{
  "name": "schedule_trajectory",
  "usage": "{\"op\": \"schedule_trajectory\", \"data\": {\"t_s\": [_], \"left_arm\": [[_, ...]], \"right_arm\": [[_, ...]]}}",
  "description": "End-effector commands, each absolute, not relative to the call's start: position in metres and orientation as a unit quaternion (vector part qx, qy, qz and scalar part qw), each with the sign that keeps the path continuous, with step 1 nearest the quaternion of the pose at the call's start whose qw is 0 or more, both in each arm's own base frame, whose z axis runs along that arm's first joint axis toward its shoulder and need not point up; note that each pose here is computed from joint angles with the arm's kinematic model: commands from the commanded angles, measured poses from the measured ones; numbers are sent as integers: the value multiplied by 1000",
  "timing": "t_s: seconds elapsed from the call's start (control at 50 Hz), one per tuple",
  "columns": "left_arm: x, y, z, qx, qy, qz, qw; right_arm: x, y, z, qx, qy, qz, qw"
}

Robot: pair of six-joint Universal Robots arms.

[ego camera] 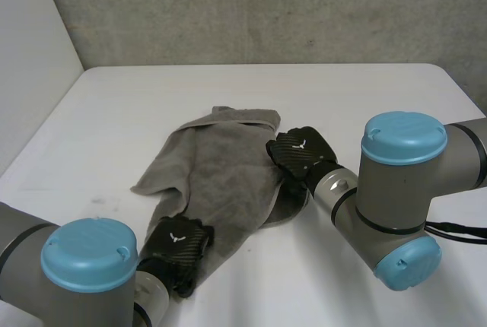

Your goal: Fold the towel.

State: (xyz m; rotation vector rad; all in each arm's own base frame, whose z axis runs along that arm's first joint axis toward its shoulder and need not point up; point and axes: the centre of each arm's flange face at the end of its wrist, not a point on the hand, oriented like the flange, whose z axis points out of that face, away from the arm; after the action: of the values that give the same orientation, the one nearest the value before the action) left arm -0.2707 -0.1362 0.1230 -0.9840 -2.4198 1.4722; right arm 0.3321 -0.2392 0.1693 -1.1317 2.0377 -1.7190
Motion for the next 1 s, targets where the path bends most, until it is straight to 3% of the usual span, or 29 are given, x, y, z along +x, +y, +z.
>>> {"op": "schedule_trajectory", "data": {"t_s": [0.02,0.32,0.5,0.72,0.86,1.0], "left_arm": [[-270,-142,122,-322,-808,490,68],[-276,-162,106,-314,-802,504,61],[-279,-169,113,-309,-791,524,63],[-286,-182,174,-275,-736,613,86],[-273,-204,245,-215,-677,698,87],[-264,-206,312,-174,-611,766,96]], "right_arm": [[332,-239,167,-394,697,-587,118],[332,-239,165,-395,698,-586,117],[332,-239,166,-395,696,-588,116],[325,-251,182,-378,691,-606,109],[314,-262,226,-349,668,-650,102],[293,-270,272,-326,656,-675,82]]}}
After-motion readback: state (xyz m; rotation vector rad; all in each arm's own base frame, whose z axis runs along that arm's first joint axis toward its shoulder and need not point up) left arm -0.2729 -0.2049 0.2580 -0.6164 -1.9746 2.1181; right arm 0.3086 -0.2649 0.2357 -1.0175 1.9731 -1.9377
